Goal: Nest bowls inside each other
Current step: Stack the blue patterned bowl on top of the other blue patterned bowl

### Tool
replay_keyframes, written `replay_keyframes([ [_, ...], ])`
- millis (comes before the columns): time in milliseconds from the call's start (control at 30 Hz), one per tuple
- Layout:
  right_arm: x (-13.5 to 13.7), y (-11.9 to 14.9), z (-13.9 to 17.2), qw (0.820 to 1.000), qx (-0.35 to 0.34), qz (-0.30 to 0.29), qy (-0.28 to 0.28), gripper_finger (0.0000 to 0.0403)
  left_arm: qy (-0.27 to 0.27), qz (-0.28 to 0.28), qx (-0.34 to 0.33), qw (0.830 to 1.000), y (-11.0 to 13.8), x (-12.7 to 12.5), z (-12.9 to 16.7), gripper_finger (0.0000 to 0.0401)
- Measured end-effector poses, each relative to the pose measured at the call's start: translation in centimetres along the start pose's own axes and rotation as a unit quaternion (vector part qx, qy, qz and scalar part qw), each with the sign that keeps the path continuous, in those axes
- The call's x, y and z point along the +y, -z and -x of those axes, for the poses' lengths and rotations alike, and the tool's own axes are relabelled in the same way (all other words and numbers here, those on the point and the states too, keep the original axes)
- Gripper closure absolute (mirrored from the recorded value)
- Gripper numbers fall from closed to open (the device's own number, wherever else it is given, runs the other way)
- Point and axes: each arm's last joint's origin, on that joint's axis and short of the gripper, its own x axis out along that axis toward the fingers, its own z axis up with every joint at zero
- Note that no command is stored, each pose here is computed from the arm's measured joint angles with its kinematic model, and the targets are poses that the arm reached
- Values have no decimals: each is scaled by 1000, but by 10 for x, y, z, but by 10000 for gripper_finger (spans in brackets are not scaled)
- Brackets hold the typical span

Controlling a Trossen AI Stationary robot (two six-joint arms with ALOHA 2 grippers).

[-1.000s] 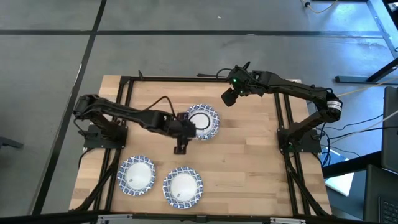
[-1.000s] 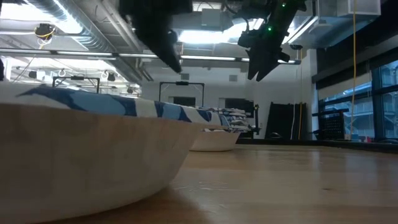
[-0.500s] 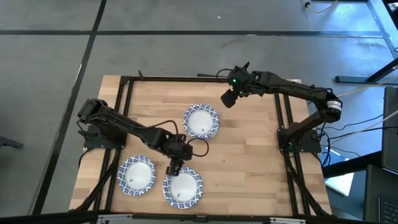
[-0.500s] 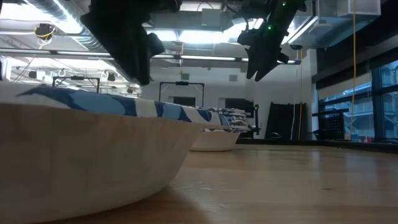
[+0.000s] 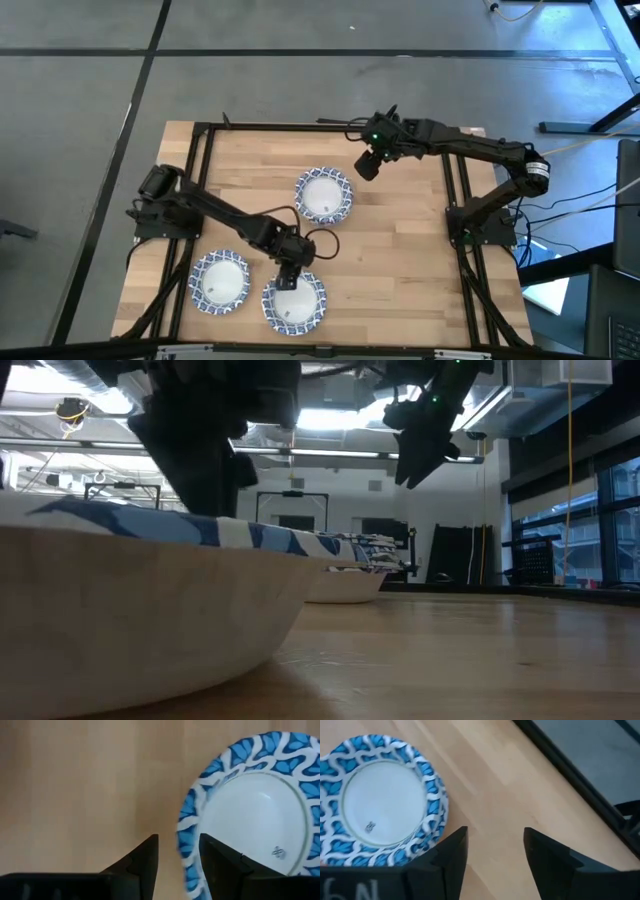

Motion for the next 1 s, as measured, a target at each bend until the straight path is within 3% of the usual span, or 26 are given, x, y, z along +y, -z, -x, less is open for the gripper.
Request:
replay_keyframes([
  [467,1,1,0,1000,6,19,-15,210,14,45,34,998,6,-12,-35,271],
  [600,1,1,0,999,5,28,-15,210,10,49,31,998,6,-12,-35,299],
  [833,1,1,0,999,7,29,-14,210,15,53,29,998,3,-8,-32,390],
  [1000,-2,-1,10,999,-23,34,-8,210,14,45,27,999,1,-4,-31,395],
])
